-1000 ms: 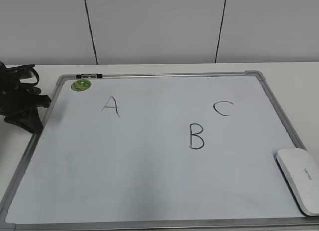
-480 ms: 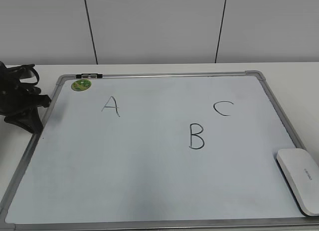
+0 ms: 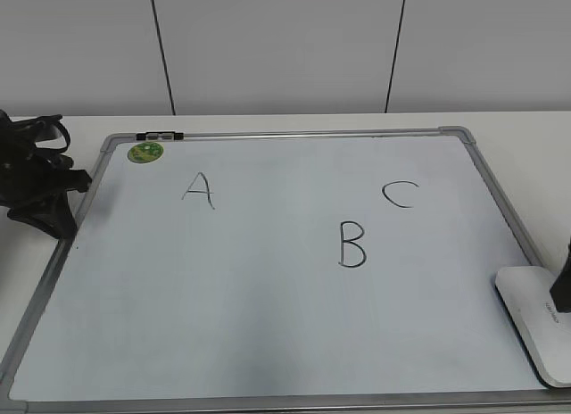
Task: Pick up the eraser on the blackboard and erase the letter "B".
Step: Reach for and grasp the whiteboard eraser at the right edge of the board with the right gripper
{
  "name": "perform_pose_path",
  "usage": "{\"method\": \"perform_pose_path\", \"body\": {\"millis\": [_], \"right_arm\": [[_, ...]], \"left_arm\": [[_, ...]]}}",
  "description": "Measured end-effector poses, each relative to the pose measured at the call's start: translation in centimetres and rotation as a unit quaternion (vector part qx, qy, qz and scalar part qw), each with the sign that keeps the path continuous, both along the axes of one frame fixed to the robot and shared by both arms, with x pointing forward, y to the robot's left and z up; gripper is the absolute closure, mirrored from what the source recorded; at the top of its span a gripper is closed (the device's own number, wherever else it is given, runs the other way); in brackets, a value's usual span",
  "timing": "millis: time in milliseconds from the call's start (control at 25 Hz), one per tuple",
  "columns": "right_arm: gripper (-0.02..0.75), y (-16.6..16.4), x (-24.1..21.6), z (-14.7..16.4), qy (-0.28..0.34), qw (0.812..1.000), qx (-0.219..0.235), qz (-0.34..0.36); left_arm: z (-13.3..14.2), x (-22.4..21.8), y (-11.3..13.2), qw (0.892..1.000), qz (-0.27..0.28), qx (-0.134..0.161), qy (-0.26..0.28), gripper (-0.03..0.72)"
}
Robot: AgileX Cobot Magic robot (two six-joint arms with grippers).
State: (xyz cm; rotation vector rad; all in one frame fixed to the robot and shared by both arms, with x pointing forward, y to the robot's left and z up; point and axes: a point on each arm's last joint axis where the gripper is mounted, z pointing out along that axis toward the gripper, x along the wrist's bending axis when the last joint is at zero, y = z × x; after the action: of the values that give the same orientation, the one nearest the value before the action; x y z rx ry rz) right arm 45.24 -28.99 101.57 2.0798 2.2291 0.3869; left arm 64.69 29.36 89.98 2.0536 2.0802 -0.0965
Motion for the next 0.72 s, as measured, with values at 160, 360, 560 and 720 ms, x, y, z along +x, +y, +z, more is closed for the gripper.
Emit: {"method": "perform_pose_path", "body": {"millis": [160,360,560,720], "right_arm": [[0.127,0.0,1.8,-2.4,0.022,1.0,-0.001,0.005],[0.126,-0.1,3.2,-4.1,0.021,1.0,-0.006,0.008],[0.126,-0.2,4.1,-5.3,0.019,1.0,-0.01,0.01],[0.125,-0.3,4.5,-6.3,0.027,1.0,-0.011,0.01]], "left_arm": [[0.0,0.0,0.0,1.0,0.0,0.0,0.0,0.657],[0.0,0.0,0.0,1.0,0.0,0.0,0.0,0.657],[0.0,0.0,0.0,1.0,0.001,0.0,0.0,0.657],[0.0,0.0,0.0,1.0,0.001,0.0,0.0,0.657]]}}
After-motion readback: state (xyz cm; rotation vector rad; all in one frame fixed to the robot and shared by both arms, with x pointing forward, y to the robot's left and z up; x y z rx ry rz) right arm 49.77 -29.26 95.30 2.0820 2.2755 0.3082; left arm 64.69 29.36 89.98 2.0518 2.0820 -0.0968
